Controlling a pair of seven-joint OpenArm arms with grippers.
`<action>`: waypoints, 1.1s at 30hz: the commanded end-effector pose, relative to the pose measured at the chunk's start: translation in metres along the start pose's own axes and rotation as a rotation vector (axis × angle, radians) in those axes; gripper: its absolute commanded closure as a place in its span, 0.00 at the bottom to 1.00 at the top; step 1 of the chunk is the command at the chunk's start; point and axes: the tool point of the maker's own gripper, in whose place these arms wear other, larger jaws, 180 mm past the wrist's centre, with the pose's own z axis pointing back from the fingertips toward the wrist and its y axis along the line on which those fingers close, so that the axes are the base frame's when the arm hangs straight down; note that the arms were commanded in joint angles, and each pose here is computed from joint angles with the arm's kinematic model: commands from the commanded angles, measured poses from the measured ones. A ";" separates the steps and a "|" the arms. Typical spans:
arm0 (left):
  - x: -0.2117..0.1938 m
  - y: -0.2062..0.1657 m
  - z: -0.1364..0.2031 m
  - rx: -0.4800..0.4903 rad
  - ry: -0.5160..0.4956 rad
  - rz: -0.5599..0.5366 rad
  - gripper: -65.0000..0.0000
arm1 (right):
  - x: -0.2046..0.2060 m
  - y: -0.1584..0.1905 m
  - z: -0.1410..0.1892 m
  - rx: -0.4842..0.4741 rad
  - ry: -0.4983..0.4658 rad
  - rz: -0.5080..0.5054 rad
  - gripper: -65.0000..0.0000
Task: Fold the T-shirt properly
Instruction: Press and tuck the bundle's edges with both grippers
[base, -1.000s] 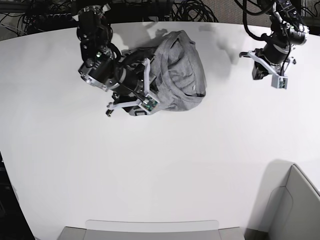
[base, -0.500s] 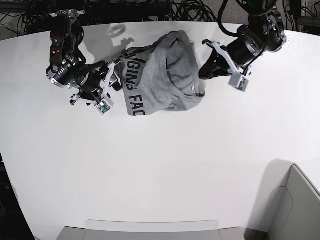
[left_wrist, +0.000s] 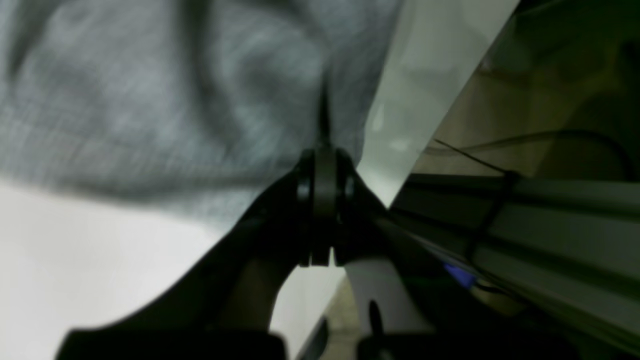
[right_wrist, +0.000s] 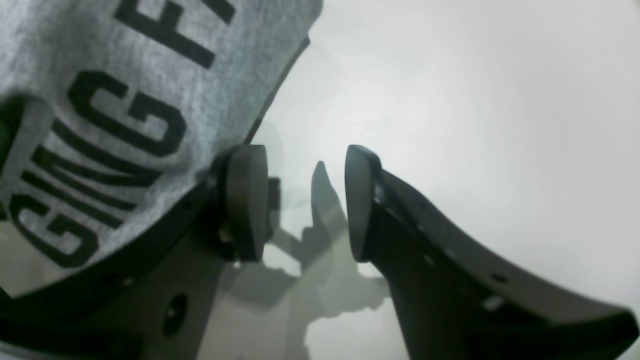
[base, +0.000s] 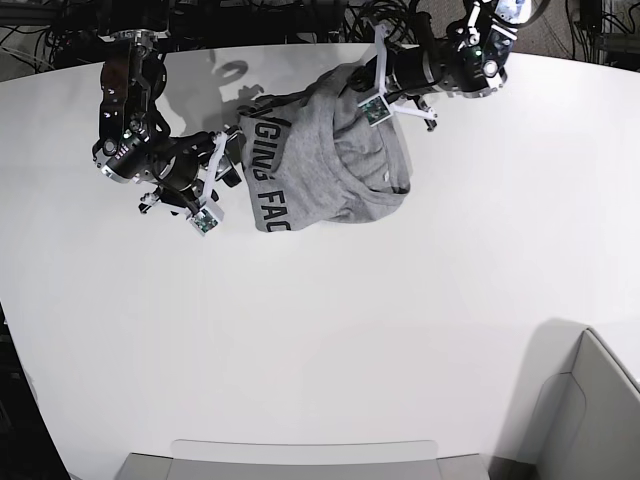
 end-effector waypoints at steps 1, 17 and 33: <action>0.001 0.002 -0.002 0.008 -0.006 0.006 1.00 | 0.014 -0.004 0.006 -0.015 -0.049 0.014 0.61; -0.009 0.157 0.100 0.540 -0.134 0.291 1.00 | 0.020 -0.012 0.037 -0.075 -0.106 0.113 0.61; 0.044 0.047 0.029 0.203 -0.139 0.082 1.00 | 0.053 -0.029 -0.011 0.018 -0.079 0.127 1.00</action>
